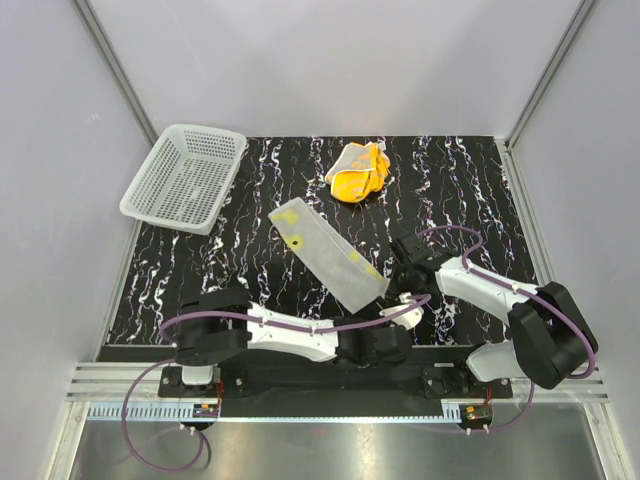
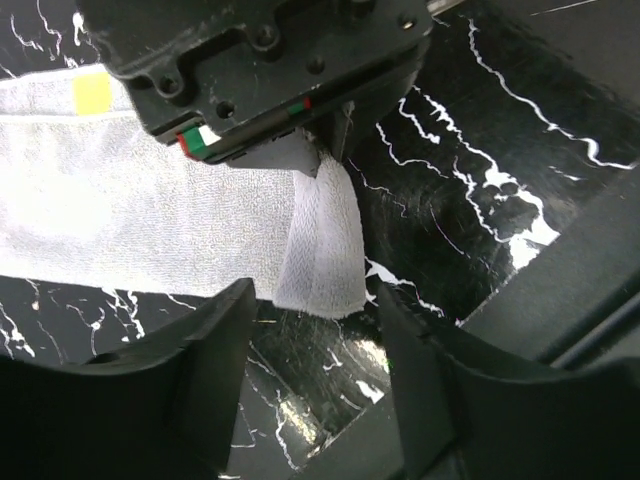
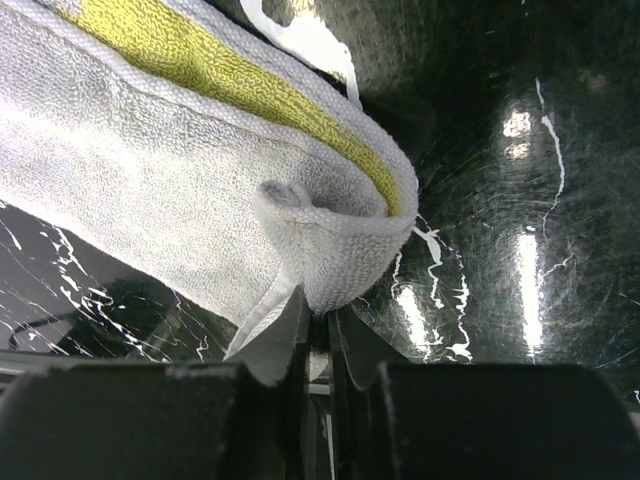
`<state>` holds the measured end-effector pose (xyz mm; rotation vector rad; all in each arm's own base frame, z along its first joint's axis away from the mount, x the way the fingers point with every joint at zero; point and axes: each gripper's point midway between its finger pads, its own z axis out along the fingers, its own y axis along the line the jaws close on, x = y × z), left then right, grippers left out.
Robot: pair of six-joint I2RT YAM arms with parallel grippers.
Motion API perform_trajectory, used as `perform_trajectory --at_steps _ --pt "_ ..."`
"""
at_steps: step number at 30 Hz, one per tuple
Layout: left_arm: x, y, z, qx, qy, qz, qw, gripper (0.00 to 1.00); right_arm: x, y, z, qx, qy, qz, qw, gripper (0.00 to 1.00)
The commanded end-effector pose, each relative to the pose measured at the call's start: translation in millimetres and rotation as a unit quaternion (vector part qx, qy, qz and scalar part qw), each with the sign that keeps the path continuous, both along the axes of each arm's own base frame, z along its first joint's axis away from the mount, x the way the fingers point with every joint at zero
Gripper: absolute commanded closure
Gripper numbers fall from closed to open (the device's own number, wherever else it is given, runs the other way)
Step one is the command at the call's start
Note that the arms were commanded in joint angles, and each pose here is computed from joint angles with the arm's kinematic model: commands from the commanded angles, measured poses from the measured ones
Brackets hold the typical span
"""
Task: Roll the towels
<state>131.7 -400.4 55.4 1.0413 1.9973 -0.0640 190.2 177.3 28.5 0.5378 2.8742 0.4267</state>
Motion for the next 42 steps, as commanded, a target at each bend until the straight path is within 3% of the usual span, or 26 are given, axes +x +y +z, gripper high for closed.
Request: perform_trajectory --at_steps 1,10,12,13,16,18,20,24,29,34,37,42 --pt "3.9 -14.0 -0.1 -0.016 -0.009 0.008 1.000 0.46 1.8 7.1 9.8 0.014 -0.005 0.012 1.000 0.91" --pt "1.2 -17.1 -16.9 -0.007 0.000 0.003 1.000 0.57 -1.2 10.2 9.6 0.022 0.005 0.015 1.000 0.91" --pt "1.5 -16.8 -19.9 -0.005 0.000 0.004 1.000 0.65 -1.6 9.9 10.5 0.022 0.004 0.016 1.000 0.91" --pt "2.9 -15.7 -21.8 -0.001 -0.004 0.008 1.000 0.77 -1.7 10.8 10.9 0.024 0.005 0.016 1.000 0.91" --pt "4.2 -16.3 -25.6 -0.002 0.000 0.009 1.000 0.89 -4.7 11.8 10.9 0.029 0.009 0.018 0.999 0.91" --pt "5.1 -16.4 -26.5 -0.004 0.005 0.008 1.000 0.90 -6.0 11.8 10.3 0.031 0.011 0.018 0.999 0.91" --pt "4.5 -17.3 -25.0 -0.012 0.015 0.004 1.000 0.99 -6.3 11.3 10.8 0.031 0.010 0.018 0.999 0.91" --pt "0.4 -18.5 -16.7 -0.033 0.042 -0.013 0.998 1.00 -3.2 10.9 16.9 0.029 0.003 0.015 0.999 0.89" --pt "-5.8 -20.1 -12.0 -0.072 0.129 -0.042 0.988 1.00 4.3 3.9 26.4 0.005 -0.012 0.011 1.000 0.70" --pt "-1.9 -16.2 3.0 -0.130 0.196 -0.045 0.971 1.00 7.5 -4.1 37.7 -0.017 -0.024 0.007 1.000 0.41" --pt "-1.1 -15.4 5.8 -0.156 0.237 -0.050 0.958 1.00 9.8 -9.1 46.2 -0.028 -0.033 0.003 0.999 0.32" --pt "-1.7 -20.0 12.8 -0.209 0.304 -0.062 0.927 1.00 16.4 -23.1 63.0 -0.058 -0.062 -0.010 0.996 0.27"
